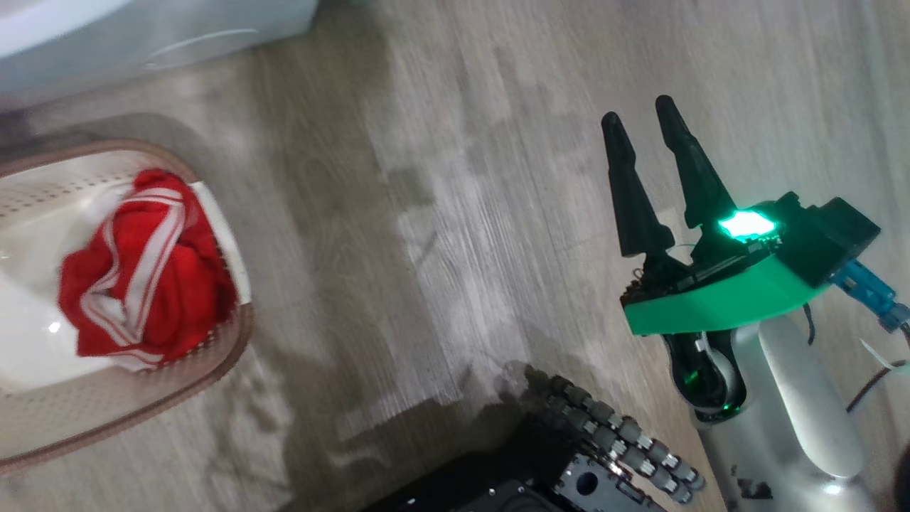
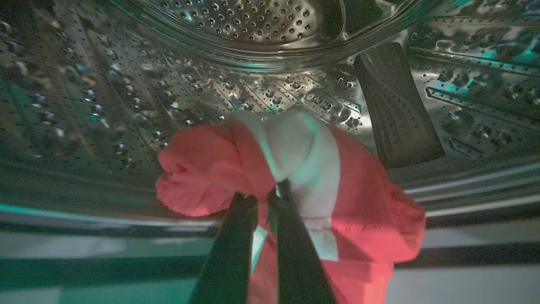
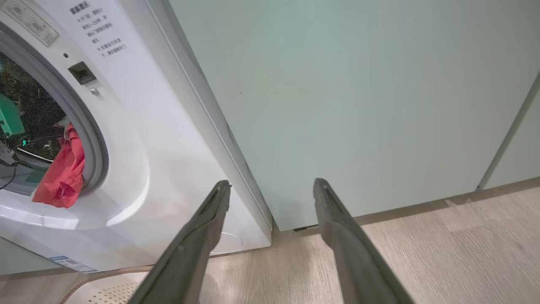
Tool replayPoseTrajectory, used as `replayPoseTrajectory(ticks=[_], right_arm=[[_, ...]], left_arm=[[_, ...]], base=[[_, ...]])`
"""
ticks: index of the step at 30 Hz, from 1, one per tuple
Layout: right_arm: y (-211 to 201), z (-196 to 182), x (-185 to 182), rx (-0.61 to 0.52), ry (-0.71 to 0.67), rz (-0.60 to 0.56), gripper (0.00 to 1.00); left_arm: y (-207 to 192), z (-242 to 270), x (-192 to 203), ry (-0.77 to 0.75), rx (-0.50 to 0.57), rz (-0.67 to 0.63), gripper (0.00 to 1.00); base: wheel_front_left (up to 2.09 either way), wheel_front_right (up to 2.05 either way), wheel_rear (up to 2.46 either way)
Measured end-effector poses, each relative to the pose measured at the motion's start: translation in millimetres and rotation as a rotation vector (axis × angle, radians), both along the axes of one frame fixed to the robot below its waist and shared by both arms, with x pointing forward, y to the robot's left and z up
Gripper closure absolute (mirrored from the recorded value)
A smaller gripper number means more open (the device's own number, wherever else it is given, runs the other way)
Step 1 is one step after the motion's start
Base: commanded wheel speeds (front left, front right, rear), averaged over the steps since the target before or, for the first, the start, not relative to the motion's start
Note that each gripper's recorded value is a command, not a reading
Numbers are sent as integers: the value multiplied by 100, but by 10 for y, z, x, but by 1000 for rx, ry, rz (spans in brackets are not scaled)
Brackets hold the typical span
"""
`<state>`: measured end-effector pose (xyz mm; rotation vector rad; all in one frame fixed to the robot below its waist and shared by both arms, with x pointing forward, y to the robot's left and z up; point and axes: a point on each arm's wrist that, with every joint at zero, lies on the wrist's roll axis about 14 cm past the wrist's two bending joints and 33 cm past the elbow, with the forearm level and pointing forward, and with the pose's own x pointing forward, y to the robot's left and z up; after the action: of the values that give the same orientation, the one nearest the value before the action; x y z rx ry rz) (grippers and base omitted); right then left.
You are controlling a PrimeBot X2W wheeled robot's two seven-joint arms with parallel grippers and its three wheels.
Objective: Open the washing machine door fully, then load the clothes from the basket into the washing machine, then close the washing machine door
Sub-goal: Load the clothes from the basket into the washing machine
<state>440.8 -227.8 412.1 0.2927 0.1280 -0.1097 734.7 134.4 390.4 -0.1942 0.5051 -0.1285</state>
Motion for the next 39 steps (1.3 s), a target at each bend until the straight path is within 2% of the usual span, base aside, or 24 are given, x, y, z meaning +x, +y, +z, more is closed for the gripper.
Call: replayPoseTrajectory(ticks=[6,12,18,23,31,32,33,39], right_arm=[[-80,-89,-58,-8,35,-25,0],[-134,-127,-66,-24,51,-36,0],[-146,-156,-62,-27,60,-39,0],[-99,-179,-39,-16,59,-27,0],[-66,-172,-9,-8,51,-17,0],[-63,-166,-4,-7,49,-16,0],[-61,-158,1,-7,47,-15,0],[-73,-63,12,-12,21,-16,0]], left_arm=[[1,-104,278,-72,-10,45,100],[-7,134,572,-279,-74,117,100],[55,429,734,-500,-67,155,100],[76,16,684,-350,-16,127,100],[70,-134,624,-303,15,104,98],[73,-112,623,-311,19,104,29],[70,-100,619,-310,21,102,0],[-10,22,520,-346,34,78,0]], base=[[0,0,0],[0,0,0],[0,0,0],[0,0,0],[0,0,0],[0,0,0],[0,0,0],[0,0,0]])
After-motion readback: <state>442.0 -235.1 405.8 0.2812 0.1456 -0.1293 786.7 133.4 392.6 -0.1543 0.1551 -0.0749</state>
